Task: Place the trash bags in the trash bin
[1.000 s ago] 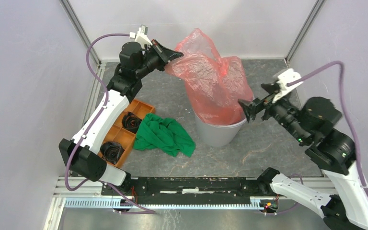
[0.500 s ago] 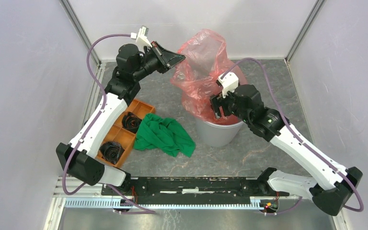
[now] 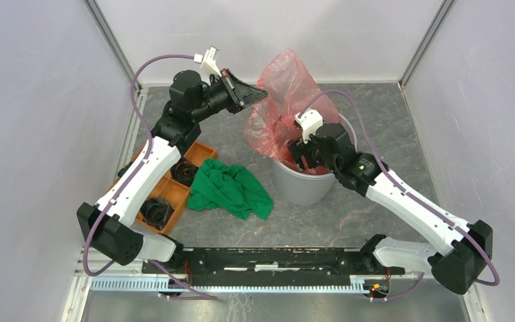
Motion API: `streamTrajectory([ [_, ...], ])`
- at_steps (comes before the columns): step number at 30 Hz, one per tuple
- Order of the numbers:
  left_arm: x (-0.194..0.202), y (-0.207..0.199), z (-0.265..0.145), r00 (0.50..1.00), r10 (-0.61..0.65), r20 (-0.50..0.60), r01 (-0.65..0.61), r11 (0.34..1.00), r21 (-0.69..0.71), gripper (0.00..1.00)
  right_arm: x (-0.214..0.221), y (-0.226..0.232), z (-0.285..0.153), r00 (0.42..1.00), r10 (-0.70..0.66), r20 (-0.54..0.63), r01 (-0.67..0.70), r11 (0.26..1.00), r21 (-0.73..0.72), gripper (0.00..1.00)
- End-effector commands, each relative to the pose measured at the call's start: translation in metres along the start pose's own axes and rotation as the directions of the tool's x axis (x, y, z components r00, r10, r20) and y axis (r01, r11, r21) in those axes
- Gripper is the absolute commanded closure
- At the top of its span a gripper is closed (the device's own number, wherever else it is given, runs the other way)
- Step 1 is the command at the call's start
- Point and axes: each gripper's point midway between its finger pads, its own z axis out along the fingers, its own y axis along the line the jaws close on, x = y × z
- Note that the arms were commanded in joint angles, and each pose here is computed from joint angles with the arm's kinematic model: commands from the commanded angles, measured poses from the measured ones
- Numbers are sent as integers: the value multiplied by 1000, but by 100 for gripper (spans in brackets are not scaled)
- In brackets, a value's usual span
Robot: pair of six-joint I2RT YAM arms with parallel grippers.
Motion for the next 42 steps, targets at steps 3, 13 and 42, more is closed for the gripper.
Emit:
streamTrajectory([
  [3,-6,-3,-23,992,125,35,-123,991,-54,98,-6,60,7,997,63,43,-47,951,-307,21],
  [13,0,10,-41,982,186,26,-181,975,-129,98,-39,80,-15,984,131,121,-66,898,-435,19],
  [42,36,-29,-26,999,-35,-35,40,988,152,98,-175,24,-82,749,513,419,-389,853,-348,6],
])
